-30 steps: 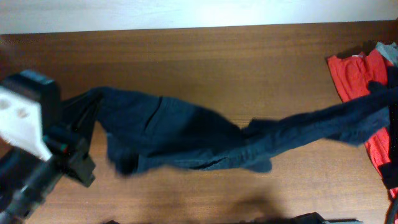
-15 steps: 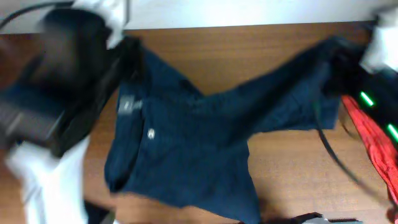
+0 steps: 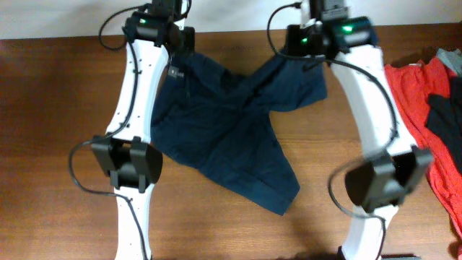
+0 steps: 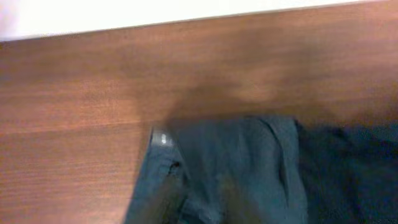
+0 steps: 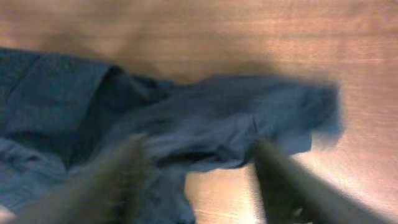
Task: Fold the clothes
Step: 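Release the pants and raise both grippers away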
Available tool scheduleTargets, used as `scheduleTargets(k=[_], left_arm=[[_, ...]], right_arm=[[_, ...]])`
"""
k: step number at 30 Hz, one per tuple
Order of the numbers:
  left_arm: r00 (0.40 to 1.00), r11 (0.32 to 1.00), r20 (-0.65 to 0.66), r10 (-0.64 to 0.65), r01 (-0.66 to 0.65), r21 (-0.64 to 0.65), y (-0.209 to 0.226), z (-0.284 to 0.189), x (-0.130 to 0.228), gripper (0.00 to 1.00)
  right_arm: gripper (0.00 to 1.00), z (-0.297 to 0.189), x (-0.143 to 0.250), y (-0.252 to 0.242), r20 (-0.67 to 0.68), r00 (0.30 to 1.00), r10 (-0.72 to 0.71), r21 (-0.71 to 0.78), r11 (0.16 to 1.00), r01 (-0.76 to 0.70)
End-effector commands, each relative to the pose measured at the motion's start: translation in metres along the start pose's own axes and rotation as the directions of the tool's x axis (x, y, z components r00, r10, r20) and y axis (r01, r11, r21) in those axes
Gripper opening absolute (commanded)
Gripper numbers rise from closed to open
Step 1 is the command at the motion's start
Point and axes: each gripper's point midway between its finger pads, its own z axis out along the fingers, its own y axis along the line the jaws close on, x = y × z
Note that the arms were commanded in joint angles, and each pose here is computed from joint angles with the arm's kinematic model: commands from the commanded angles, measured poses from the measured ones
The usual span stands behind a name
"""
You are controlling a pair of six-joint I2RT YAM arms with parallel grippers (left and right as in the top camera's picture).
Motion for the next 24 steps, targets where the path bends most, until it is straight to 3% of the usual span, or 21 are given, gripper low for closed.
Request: scheduleTargets(k=[1,3,4,12,17,24], left_arm=[[1.000,0.998,0.019,-0.024,0.025,-0.065,0.032,0.002,-0.006,0.56],[0.999,0.993,0.031,-0.038,0.041,-0.109,0.054,-0.004,-0.009,0.72],[0.998,0.992,0.040,-0.043,0.047,-0.119,0.065,-0.009,-0.012,0.75],[0.992,0.986,0.012,-0.129,0.130,-0.106,0.112,-0.064,0.000,0.76],[0.995,0.989,-0.007,-0.104,0.102,-0.111,0.114,-0.091,0.008,0.75],[0.994,0.986,-0.010,-0.105,0.103,-0.129,0.113,-0.179,0.033,0.74]], right_arm=[[0.76,0.008,-0.006,-0.028,0.015,0.999,0.034,0.063,0.997,-0.035],[0.80,0.003,-0.008,-0.043,0.020,0.998,0.054,0.086,0.995,-0.056],[0.82,-0.004,-0.010,-0.053,0.025,0.997,0.069,0.096,0.993,-0.071],[0.82,-0.057,0.013,-0.081,-0.047,0.989,0.137,0.109,0.985,-0.132],[0.82,-0.066,0.029,-0.076,-0.108,0.984,0.143,0.098,0.986,-0.133],[0.80,-0.092,0.052,-0.059,-0.196,0.974,0.111,0.016,0.994,-0.110]])
